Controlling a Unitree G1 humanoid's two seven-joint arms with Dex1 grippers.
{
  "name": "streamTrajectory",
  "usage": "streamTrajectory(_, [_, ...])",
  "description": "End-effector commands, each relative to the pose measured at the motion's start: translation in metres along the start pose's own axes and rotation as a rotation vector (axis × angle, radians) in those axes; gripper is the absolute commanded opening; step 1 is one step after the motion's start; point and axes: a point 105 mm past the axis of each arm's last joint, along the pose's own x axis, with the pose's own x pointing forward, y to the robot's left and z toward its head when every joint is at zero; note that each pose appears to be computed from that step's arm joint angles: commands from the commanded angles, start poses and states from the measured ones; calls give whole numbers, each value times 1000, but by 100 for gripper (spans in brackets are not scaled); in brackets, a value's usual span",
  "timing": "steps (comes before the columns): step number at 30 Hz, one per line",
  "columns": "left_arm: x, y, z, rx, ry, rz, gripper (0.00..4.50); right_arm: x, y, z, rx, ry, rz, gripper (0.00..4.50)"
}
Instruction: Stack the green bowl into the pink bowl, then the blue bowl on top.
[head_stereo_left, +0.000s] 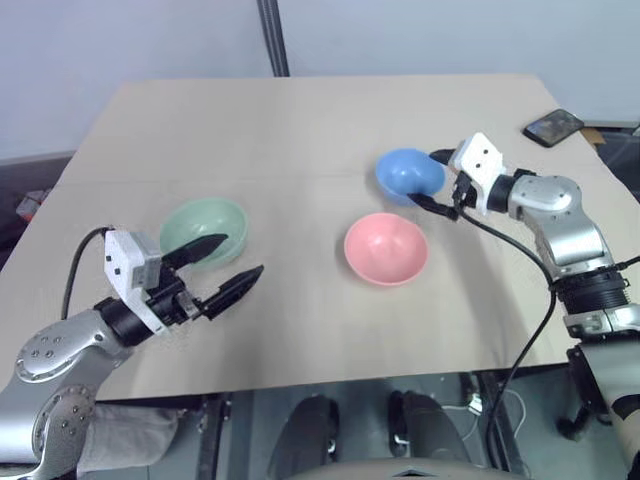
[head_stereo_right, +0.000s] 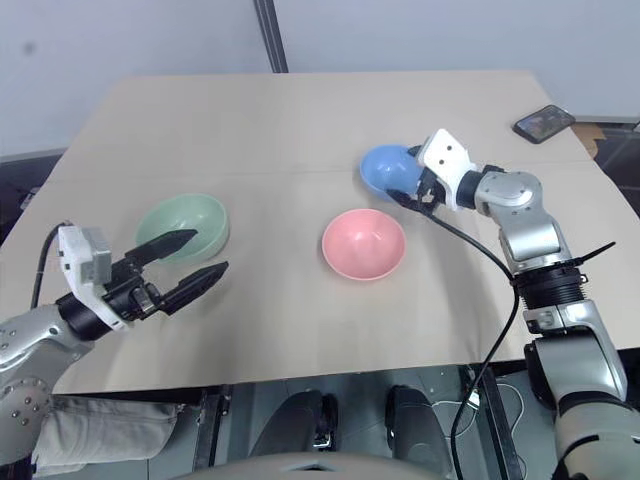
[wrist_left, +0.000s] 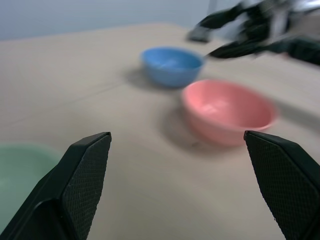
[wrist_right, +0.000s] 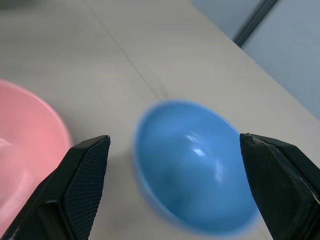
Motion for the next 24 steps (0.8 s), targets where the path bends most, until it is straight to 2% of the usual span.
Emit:
streamTrajectory(1, [7,14,7,188,111,238,450,-26,38,62,52,-274,222,436])
streamTrajectory(3, [11,13,8,210,135,268,450,-36,57,70,50,-300,307,436])
streamTrajectory(6, [19,19,-2,258,296,298,450,-51,84,68,142,-292,379,436])
streamTrajectory(8, [22,21,-6,265,353,298,450,-57,93,63,172,-276,378,436])
streamTrajectory(18, [28,36,-24,314,547,355,450,-63,89,50,191,-233,262,436])
streamTrajectory(24, [31,44,-27,371,586,404,450,-59,84,51,196,-238,206,436])
